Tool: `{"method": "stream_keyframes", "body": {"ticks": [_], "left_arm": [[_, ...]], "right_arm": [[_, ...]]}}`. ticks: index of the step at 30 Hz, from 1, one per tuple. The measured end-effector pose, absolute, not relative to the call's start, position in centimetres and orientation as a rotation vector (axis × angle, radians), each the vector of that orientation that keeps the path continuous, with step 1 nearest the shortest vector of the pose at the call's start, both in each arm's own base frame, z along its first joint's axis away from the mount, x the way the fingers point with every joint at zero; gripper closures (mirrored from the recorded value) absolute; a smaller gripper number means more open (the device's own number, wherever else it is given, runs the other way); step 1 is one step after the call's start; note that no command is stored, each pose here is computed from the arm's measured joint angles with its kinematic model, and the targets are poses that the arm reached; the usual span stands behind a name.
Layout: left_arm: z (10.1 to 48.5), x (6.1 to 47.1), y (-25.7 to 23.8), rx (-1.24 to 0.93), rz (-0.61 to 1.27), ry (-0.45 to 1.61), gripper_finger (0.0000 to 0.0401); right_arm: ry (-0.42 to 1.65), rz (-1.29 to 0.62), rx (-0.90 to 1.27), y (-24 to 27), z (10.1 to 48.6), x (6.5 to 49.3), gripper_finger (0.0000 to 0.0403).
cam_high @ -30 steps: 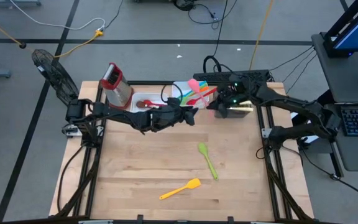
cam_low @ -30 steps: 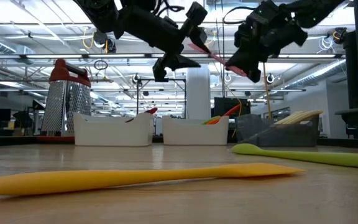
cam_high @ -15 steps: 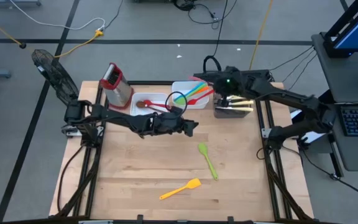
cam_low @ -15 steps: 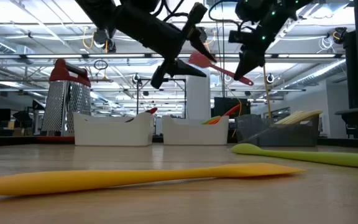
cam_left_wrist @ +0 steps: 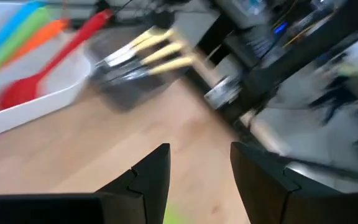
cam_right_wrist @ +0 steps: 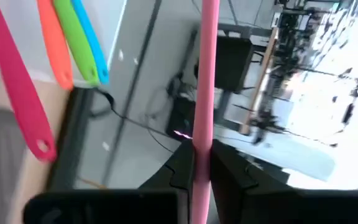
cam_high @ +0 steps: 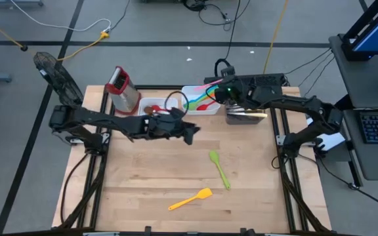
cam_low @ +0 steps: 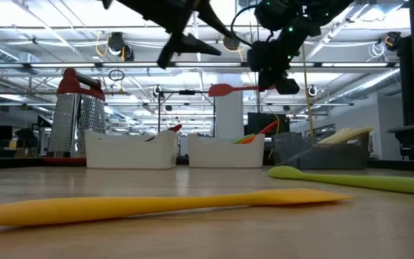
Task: Pick & Place Kitchen Items
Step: Put the pink spatula into the right white bin
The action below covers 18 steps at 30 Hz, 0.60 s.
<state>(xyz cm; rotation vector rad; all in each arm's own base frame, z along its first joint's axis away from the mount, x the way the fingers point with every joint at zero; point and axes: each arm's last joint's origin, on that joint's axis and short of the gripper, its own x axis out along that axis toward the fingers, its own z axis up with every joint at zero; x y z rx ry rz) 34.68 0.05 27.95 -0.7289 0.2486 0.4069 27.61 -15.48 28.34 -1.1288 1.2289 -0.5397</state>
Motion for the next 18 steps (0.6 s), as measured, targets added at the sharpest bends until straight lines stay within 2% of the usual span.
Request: {"method": "stream_keyframes", "body": {"ticks": [6,12,18], "left_arm": [[30.1,31.8,0.2,-0.664,0.506,0.252,0.0229],[32.3,31.0,0.3,-0.625,0.486,0.149,0.0229],[32.6,30.3,0.4,-0.522,0.498,0.179,0.0229]], "right_arm": [[1.377,-0.443,-1.314,-15.7,26.5,29.0,0.0380],[1.526,-0.393,-1.421,-16.3,24.2,30.3,0.0380],[1.586,-0.359,-1.511,-16.2,22.6,31.7,0.0380]]}}
